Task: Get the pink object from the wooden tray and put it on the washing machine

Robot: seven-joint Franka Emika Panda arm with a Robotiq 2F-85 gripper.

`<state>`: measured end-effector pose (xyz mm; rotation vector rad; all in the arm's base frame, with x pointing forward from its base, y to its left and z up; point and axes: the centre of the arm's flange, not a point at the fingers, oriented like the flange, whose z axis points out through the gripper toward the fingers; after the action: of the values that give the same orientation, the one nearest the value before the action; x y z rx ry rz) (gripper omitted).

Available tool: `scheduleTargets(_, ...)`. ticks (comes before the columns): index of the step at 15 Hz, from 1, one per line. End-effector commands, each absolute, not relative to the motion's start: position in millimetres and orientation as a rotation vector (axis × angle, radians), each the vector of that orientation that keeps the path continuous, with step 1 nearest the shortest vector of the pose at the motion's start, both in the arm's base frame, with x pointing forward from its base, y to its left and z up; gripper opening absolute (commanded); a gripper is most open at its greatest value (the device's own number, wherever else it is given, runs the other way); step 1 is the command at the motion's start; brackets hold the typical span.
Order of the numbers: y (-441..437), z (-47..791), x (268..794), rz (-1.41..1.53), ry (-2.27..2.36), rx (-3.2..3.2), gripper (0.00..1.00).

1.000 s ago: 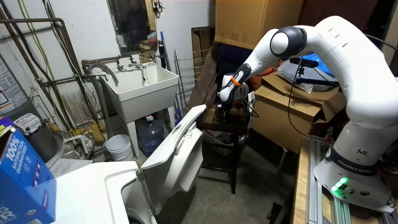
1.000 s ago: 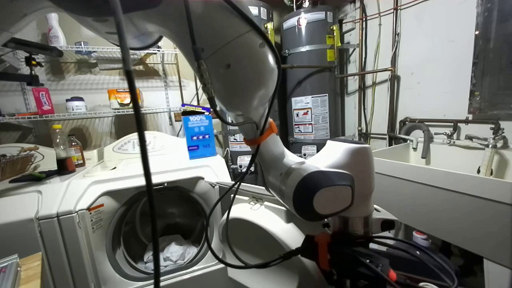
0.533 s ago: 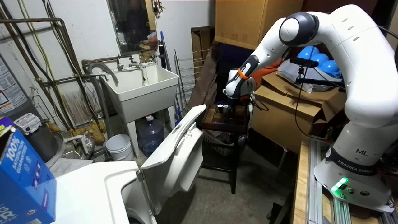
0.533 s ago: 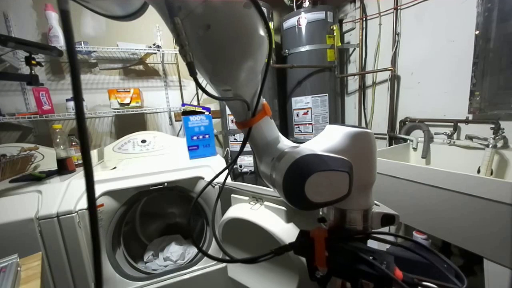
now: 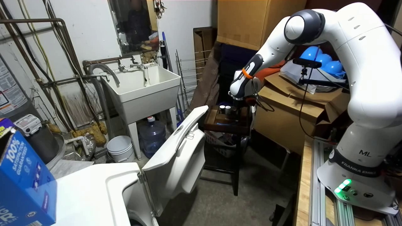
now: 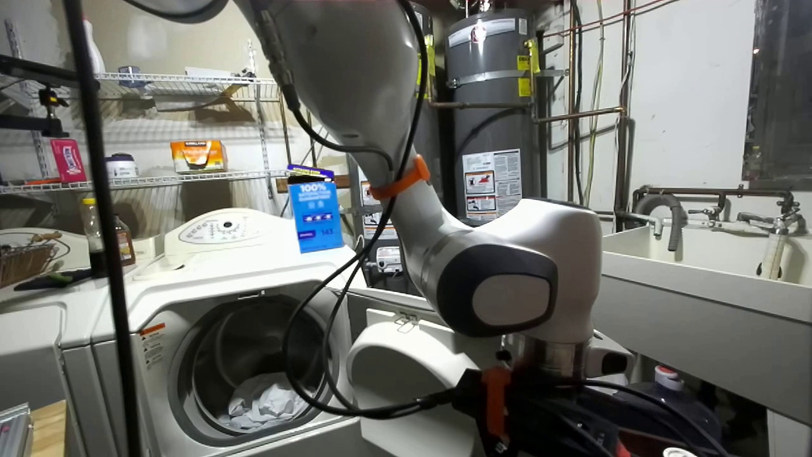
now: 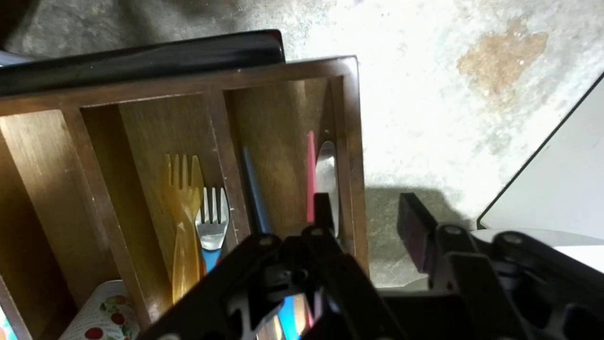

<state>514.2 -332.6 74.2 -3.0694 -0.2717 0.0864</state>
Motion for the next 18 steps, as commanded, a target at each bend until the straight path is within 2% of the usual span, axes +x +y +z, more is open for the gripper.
scheduleTargets(1, -342, 71, 512, 0.081, -0.214, -3.044, 0.26)
scheduleTargets(2, -345, 69, 512, 0.08, -0.191, -3.051, 0.23)
scheduleTargets(4, -350, 62, 515, 0.081, -0.164, -3.053, 0.26)
scheduleTargets(5, -352, 59, 516, 0.088, -0.158, -3.049, 0.28)
scheduleTargets(6, -353, 56, 517, 0.086, -0.152, -3.049, 0.35)
scheduleTargets(7, -355, 55, 518, 0.086, -0.146, -3.051, 0.34)
scheduleTargets(8, -356, 53, 519, 0.087, -0.142, -3.052, 0.39)
scheduleTargets(9, -357, 50, 521, 0.088, -0.137, -3.053, 0.34)
scheduleTargets(10, -359, 50, 521, 0.085, -0.132, -3.055, 0.35)
scheduleTargets(14, -367, 48, 527, 0.079, -0.113, -3.057, 0.22)
scheduleTargets(15, -368, 47, 528, 0.081, -0.113, -3.057, 0.25)
scheduleTargets(18, -368, 41, 531, 0.097, -0.115, -3.05, 0.23)
